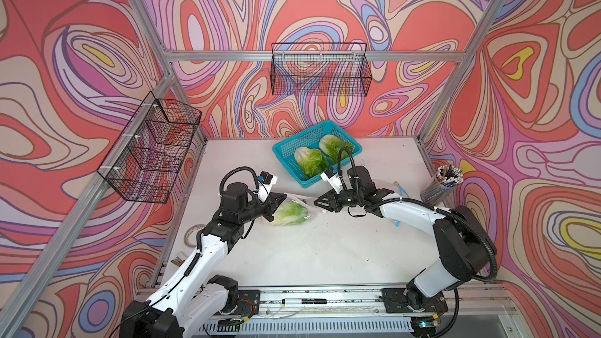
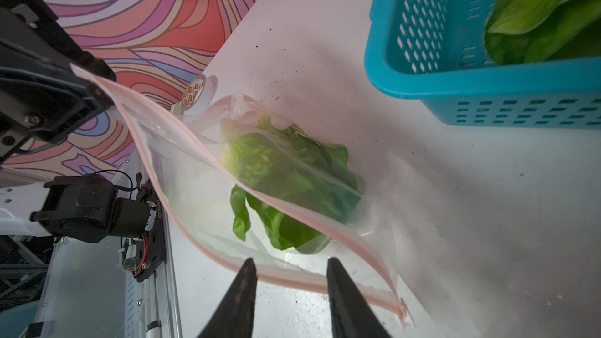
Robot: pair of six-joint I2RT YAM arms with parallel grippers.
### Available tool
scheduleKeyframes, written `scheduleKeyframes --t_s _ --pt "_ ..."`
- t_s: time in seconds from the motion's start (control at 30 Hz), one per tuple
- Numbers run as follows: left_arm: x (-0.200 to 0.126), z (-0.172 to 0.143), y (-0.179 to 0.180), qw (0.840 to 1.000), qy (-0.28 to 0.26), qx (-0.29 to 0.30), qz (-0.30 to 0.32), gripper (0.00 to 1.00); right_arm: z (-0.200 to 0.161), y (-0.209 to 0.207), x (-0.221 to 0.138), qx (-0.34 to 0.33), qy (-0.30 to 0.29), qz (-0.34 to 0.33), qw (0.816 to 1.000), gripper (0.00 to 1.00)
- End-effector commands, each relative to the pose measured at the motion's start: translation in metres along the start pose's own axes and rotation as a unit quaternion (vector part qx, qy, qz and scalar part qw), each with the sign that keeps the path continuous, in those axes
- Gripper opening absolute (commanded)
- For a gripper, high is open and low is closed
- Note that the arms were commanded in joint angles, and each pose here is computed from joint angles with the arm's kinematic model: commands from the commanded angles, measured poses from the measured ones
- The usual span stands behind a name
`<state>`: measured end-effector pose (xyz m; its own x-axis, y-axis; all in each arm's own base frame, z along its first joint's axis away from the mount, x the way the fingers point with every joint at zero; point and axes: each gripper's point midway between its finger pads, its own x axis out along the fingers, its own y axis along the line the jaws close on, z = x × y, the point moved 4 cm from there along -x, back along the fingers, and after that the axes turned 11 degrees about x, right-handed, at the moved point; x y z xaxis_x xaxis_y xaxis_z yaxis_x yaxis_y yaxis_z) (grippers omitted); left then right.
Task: Open the zip-top bag and take out the chinese cabbages
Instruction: Pick up the Chinese cabbage from the zipper food storage bag.
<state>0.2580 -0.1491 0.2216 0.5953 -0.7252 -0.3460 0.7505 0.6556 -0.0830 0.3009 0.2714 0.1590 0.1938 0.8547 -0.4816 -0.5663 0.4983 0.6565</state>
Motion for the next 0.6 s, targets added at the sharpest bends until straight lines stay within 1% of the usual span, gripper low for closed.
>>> scheduleKeyframes --t_s 0.0,0.27,0.57 --pt "0.002 -0.003 0.000 1.000 0.013 0.009 0.000 0.00 0.007 0.003 0.003 0.017 -0.004 0.019 1.000 0.37" --pt "0.002 -0.002 0.000 1.000 0.015 0.015 0.001 0.00 0.006 0.000 0.008 0.045 0.001 0.028 0.999 0.34" --pt "0.004 -0.003 -0.002 1.000 0.017 0.021 0.001 0.00 0.011 0.003 0.017 0.075 -0.004 0.069 0.995 0.38"
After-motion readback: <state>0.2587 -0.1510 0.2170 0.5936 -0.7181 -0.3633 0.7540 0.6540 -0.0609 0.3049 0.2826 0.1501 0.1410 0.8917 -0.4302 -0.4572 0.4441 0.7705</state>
